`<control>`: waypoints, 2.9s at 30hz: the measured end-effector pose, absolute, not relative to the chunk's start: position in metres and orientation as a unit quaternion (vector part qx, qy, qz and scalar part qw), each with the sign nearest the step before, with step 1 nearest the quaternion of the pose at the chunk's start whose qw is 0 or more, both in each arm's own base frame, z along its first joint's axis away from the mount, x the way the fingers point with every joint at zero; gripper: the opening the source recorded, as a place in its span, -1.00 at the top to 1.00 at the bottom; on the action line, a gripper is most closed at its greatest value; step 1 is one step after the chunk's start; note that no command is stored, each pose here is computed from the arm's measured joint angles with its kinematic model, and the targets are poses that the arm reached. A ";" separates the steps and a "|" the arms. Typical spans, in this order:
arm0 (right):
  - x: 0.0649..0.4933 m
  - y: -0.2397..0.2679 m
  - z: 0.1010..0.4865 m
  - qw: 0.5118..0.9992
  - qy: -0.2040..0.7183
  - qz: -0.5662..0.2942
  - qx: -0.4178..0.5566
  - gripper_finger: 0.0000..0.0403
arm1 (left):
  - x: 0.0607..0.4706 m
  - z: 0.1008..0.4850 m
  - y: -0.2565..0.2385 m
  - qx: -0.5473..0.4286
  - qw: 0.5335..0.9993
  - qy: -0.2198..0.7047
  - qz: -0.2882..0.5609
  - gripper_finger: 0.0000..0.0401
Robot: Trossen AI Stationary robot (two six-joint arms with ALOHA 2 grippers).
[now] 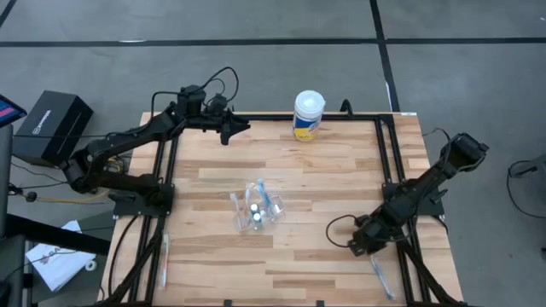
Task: Pick & Place toothbrushing station
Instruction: Put the blue toothbrush into the transparent organizer
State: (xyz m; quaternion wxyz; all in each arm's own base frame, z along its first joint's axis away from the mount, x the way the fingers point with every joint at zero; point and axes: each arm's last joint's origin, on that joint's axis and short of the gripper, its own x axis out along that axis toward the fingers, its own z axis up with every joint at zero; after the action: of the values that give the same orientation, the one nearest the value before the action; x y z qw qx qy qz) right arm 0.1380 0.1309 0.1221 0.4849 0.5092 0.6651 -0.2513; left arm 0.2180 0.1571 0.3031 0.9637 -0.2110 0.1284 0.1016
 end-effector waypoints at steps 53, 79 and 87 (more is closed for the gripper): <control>0.300 -0.033 0.301 0.951 0.062 -0.124 0.276 1.00 | 0.218 0.303 0.158 -0.212 0.963 0.128 0.109 0.35; 0.323 0.000 0.277 0.986 0.069 -0.073 0.130 1.00 | 0.218 0.303 0.158 -0.208 0.962 0.128 0.119 0.35; 0.342 0.009 0.249 0.987 0.097 -0.040 0.123 1.00 | 0.218 0.303 0.159 -0.206 0.963 0.126 0.123 0.35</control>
State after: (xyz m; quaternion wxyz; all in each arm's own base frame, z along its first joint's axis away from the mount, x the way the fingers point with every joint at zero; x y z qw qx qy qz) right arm 0.3416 0.0094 0.2492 0.9868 0.1234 0.0973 -0.0401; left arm 0.2179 0.1585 0.3031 0.9626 -0.2060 0.1258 0.1234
